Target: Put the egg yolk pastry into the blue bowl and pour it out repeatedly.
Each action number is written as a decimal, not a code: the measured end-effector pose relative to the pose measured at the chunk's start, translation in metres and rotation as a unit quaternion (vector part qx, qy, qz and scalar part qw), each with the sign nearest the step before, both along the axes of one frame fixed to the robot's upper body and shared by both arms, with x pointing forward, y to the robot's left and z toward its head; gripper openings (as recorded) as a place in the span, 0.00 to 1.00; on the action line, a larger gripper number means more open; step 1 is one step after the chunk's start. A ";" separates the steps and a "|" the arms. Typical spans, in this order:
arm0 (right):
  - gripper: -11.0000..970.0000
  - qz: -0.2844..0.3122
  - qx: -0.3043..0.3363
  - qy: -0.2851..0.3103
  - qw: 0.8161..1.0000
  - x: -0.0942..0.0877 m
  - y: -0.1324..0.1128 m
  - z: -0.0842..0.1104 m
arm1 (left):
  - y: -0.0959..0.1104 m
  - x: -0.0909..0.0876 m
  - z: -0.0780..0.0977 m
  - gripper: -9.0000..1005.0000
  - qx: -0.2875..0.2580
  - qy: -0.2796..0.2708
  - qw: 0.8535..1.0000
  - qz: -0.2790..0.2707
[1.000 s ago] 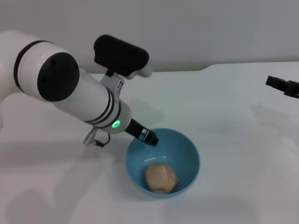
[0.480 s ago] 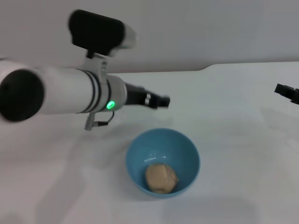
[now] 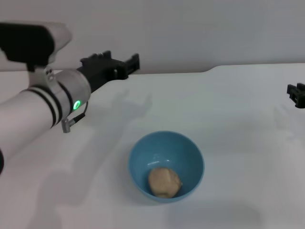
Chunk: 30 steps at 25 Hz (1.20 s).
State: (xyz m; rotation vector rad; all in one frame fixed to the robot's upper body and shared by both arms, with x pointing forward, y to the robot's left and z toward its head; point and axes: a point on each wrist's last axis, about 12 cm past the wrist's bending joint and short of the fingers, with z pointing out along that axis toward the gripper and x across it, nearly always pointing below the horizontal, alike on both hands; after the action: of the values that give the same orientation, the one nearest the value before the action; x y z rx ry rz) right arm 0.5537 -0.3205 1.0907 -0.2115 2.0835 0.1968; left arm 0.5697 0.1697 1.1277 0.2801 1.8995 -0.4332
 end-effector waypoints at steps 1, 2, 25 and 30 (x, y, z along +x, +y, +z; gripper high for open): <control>0.19 0.011 -0.034 -0.012 0.999 0.001 0.007 0.002 | 0.002 -0.001 -0.002 0.72 -0.004 -0.010 1.000 0.006; 0.19 0.015 -0.067 -0.026 0.997 0.001 0.013 0.002 | 0.005 -0.003 -0.004 0.72 -0.010 -0.027 0.999 0.015; 0.20 -0.067 -0.307 -0.427 0.848 -0.068 0.058 -0.034 | 0.043 -0.049 -0.070 0.72 0.017 -0.296 0.954 0.039; 0.23 -0.087 -0.123 -0.471 0.869 -0.082 0.050 -0.031 | 0.045 -0.049 -0.072 0.72 0.014 -0.289 0.956 0.049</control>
State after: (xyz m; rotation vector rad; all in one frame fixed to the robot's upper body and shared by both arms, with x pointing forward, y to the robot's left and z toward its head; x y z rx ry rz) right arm 0.4720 -0.2701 1.0595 -0.2134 1.1262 -0.2528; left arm 0.5212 0.2150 1.0560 0.2921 1.3394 -0.2217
